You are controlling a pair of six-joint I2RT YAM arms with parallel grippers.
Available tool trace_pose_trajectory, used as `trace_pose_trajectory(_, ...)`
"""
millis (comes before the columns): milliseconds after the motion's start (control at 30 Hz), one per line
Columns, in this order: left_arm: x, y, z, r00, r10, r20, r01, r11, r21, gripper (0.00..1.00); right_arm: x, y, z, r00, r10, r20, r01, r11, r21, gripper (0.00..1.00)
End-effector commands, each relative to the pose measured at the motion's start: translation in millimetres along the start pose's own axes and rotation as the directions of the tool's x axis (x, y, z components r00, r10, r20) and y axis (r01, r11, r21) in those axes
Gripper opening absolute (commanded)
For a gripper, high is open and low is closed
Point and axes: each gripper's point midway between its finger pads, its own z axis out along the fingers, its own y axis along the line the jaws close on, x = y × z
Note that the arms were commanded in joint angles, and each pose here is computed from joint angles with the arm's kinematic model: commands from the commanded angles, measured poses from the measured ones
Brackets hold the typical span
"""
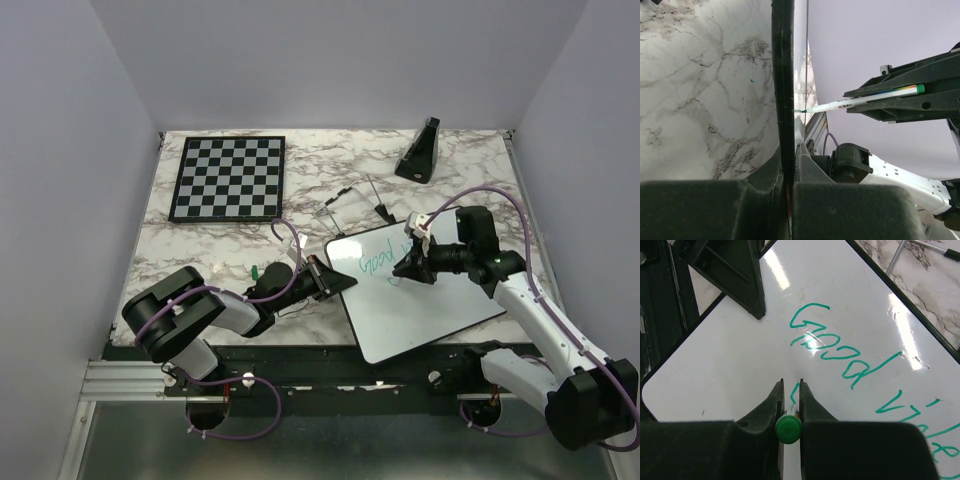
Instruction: Write a sentence on the whiteboard
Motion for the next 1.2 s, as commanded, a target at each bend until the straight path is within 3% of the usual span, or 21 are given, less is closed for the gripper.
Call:
trace_pose_trajectory(0, -15.6, -21.0, 2.0, 0.994, 0.073, 0.078, -0.079, 0.994, 0.071, 0.0, 7.5, 11.6, -3.2, 0.999, 0.001, -0.042, -0.003, 0.999, -0.042, 0.01)
trace_pose_trajectory(233, -15.5, -20.8, 3.2, 0.994, 0.075, 0.076, -0.08, 0.994, 0.07, 0.0, 4.5, 35.6, 1.6, 1.0, -0.004, -0.03, -0.001, 0.984, -0.177, 0.0)
trace_pose_trajectory(400, -15.3, -20.2, 3.1, 0.994, 0.075, 0.076, -0.08, 0.994, 0.07, 0.0, -11.4, 35.5, 5.1, 1.0, -0.002, 0.011, 0.004, 0.984, -0.18, 0.01)
trace_pose_trajectory(633, -15.5, -21.3, 0.2, 0.994, 0.078, 0.078, -0.084, 0.994, 0.072, 0.0, -46.8, 17.0, -3.2, 0.995, -0.017, 0.093, 0.023, 0.997, -0.07, 0.0)
trace_pose_trajectory(1167, -14.1, -17.7, -4.3, 0.993, 0.084, 0.081, -0.089, 0.994, 0.069, 0.0, -37.1, -18.4, -24.3, 0.992, 0.039, 0.12, -0.047, 0.997, 0.066, 0.01)
